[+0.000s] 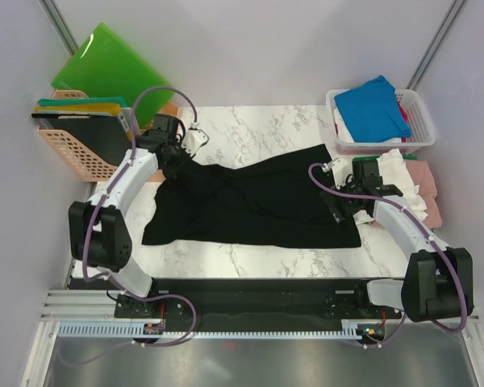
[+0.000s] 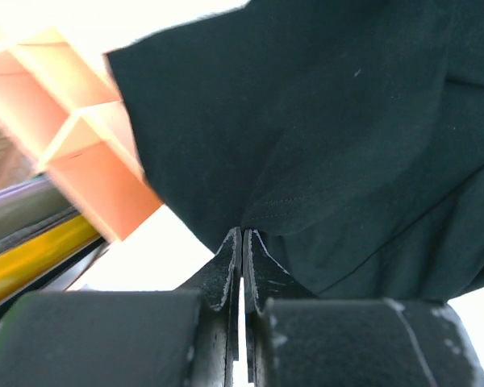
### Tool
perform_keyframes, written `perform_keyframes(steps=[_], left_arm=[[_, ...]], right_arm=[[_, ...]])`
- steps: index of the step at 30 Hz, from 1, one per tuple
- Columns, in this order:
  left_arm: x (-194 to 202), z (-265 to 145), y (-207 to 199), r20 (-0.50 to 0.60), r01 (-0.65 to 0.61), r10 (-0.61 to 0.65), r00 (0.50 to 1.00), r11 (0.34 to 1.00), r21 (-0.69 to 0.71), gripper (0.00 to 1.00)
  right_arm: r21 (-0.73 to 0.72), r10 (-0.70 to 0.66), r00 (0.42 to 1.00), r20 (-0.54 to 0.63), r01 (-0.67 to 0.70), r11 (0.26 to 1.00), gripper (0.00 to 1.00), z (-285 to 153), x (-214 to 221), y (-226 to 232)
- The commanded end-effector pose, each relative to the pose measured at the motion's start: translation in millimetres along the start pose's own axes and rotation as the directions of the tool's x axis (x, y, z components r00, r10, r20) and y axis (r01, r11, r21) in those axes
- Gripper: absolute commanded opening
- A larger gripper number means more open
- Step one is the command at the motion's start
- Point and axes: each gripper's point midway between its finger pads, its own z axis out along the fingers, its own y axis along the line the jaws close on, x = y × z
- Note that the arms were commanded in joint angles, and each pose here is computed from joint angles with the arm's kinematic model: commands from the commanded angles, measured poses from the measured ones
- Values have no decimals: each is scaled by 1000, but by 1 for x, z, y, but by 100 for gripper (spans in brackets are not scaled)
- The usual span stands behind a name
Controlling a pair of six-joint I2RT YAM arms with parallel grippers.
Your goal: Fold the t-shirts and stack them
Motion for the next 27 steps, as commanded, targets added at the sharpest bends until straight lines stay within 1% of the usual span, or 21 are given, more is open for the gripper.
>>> perform_keyframes(steps=[1, 8, 17, 20, 23, 24, 25, 26, 27], left_arm=[[-19, 19, 1, 34, 42, -43, 999, 999, 27, 2], [-32, 51, 9, 26, 46, -47, 999, 998, 31, 2], [-66, 78, 41, 81, 73, -69, 994, 996, -47, 2], [-74, 89, 46, 89, 90, -85, 992, 995, -51, 2], [-80, 103, 58, 88, 112, -104, 991, 990, -90, 2], [-90, 103, 66, 112, 118, -105, 988, 987, -111, 2], [-89, 114, 66, 101, 120, -109, 989, 987, -107, 2], [-90, 117, 69, 100, 123, -111, 989, 985, -118, 2], [-100, 115, 78, 120, 126, -110, 987, 983, -137, 2]], right_arm=[[-5, -13, 1000, -4, 13, 1000, 98, 2, 1, 0], [-8, -13, 1000, -20, 13, 1000, 98, 5, 3, 0], [-11, -13, 1000, -27, 13, 1000, 98, 7, 3, 2], [-15, -13, 1000, -20, 12, 1000, 98, 6, 1, 3], [-21, -12, 1000, -19, 12, 1000, 98, 6, 1, 5], [-24, -12, 1000, -23, 11, 1000, 98, 6, 2, 5], [-23, -12, 1000, -24, 12, 1000, 98, 6, 2, 5], [-23, -12, 1000, -26, 11, 1000, 98, 7, 3, 5], [-25, -13, 1000, -28, 13, 1000, 98, 7, 3, 5]])
